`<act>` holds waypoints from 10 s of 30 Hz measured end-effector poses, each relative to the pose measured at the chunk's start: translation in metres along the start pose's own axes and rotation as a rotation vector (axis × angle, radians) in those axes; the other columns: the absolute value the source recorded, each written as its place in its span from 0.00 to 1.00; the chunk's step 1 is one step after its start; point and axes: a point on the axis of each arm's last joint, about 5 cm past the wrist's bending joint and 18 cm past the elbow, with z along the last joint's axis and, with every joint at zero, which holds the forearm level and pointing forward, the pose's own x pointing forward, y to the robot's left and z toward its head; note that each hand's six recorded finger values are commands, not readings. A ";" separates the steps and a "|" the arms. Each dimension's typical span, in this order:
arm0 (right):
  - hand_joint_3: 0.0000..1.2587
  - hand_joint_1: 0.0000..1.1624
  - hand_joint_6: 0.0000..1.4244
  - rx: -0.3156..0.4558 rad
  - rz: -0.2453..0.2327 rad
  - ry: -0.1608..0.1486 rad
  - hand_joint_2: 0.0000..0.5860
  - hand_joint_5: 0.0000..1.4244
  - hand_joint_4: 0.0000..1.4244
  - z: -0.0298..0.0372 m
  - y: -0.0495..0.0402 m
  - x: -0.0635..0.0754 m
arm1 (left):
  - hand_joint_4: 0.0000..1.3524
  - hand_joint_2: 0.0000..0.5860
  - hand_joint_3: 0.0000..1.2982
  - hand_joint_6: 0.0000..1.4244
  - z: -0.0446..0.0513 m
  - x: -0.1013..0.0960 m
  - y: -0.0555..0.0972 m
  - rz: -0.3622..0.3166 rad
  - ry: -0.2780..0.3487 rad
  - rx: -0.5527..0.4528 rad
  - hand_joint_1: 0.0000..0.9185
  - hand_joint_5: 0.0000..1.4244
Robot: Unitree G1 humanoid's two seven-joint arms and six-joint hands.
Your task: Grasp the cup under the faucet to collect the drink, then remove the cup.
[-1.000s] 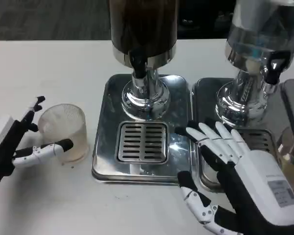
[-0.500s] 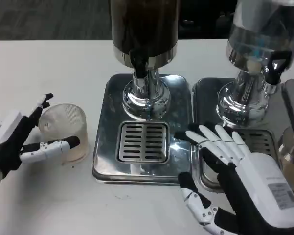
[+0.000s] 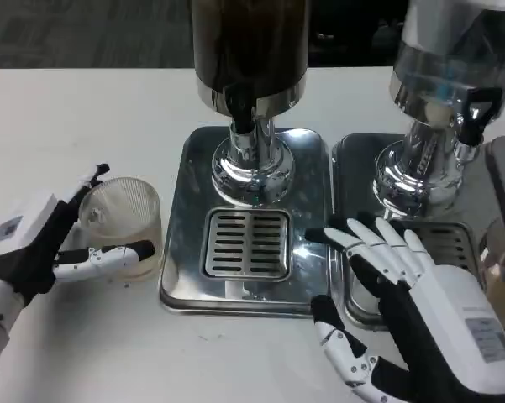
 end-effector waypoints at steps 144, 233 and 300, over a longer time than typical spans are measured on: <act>0.26 0.31 0.02 0.089 -0.068 0.095 0.87 0.09 0.18 0.0166 -0.0173 -0.015 | 0.62 0.01 0.55 0.92 0.0486 0.016 -0.064 0.262 -0.362 0.145 0.62 0.71; 0.26 0.31 0.03 0.148 -0.053 0.074 0.87 0.10 0.17 0.0040 -0.0115 -0.003 | 0.22 0.13 0.22 0.24 0.0309 -0.013 0.048 0.506 -0.486 -0.265 0.00 0.25; 0.27 0.30 0.04 0.235 -0.130 0.108 0.88 0.11 0.17 -0.0099 0.0131 0.009 | 0.00 0.25 0.00 0.00 0.0949 0.089 0.108 -0.660 -0.696 -0.800 0.00 0.03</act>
